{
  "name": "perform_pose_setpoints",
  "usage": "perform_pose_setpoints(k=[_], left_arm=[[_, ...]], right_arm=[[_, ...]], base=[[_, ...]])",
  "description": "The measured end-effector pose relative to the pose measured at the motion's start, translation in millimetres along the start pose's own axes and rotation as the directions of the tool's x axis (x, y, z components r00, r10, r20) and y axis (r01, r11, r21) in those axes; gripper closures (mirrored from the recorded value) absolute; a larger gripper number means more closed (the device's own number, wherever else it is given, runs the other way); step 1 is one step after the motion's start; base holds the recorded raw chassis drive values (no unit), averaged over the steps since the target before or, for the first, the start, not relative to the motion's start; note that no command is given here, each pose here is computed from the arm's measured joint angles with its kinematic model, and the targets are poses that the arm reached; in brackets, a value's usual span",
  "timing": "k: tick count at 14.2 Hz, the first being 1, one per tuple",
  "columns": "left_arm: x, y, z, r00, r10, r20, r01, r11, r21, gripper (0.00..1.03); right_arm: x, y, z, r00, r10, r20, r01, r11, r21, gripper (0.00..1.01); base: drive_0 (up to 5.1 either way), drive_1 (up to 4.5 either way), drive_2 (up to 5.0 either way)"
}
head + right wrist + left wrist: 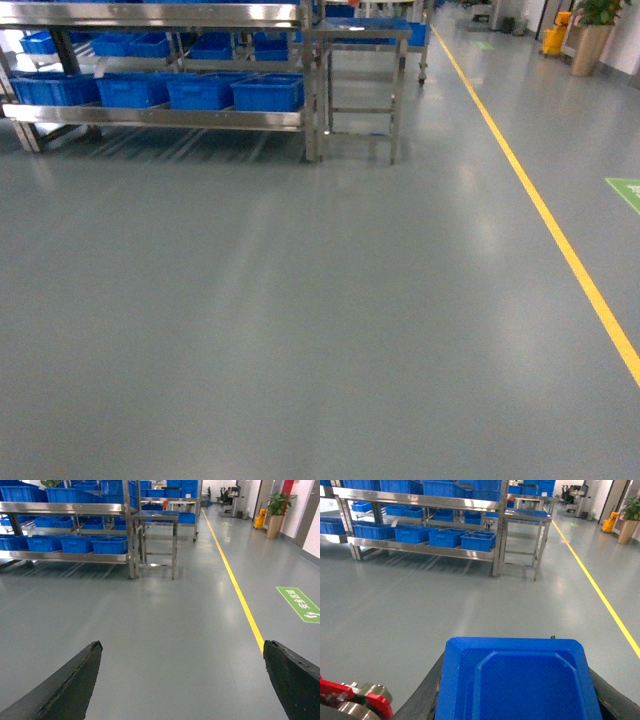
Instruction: Pick blue part to blue bin on bottom shelf
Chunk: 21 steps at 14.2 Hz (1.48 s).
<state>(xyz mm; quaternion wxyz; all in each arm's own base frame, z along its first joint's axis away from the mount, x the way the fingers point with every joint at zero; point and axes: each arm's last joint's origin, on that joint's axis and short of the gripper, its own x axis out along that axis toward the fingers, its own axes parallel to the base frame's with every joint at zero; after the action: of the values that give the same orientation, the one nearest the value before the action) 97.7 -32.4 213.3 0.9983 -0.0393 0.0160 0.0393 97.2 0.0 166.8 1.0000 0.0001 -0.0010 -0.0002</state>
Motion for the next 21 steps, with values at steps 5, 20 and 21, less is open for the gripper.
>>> perform_pose_setpoints(k=[5,20,21], left_arm=[[0.2,-0.1,-0.1,1.0,0.0,-0.001,0.0,1.0,0.001,0.59],[0.0,0.0,-0.1,1.0,0.0,-0.001,0.0,1.0,0.0,0.59],[-0.1,0.0,0.1,1.0,0.0,0.001,0.0,1.0,-0.001,0.59]], right_arm=[[0.0,0.0,0.0,1.0,0.0,0.0,0.0,1.0,0.0,0.03],[0.0,0.0,0.1,1.0,0.0,0.001,0.0,1.0,0.0,0.03],[0.0,0.0,0.0,1.0,0.0,0.0,0.0,1.0,0.0,0.03]], base=[[-0.5,-0.49,-0.5],[0.0,1.89,-1.9],[0.0,4.05,-4.0]])
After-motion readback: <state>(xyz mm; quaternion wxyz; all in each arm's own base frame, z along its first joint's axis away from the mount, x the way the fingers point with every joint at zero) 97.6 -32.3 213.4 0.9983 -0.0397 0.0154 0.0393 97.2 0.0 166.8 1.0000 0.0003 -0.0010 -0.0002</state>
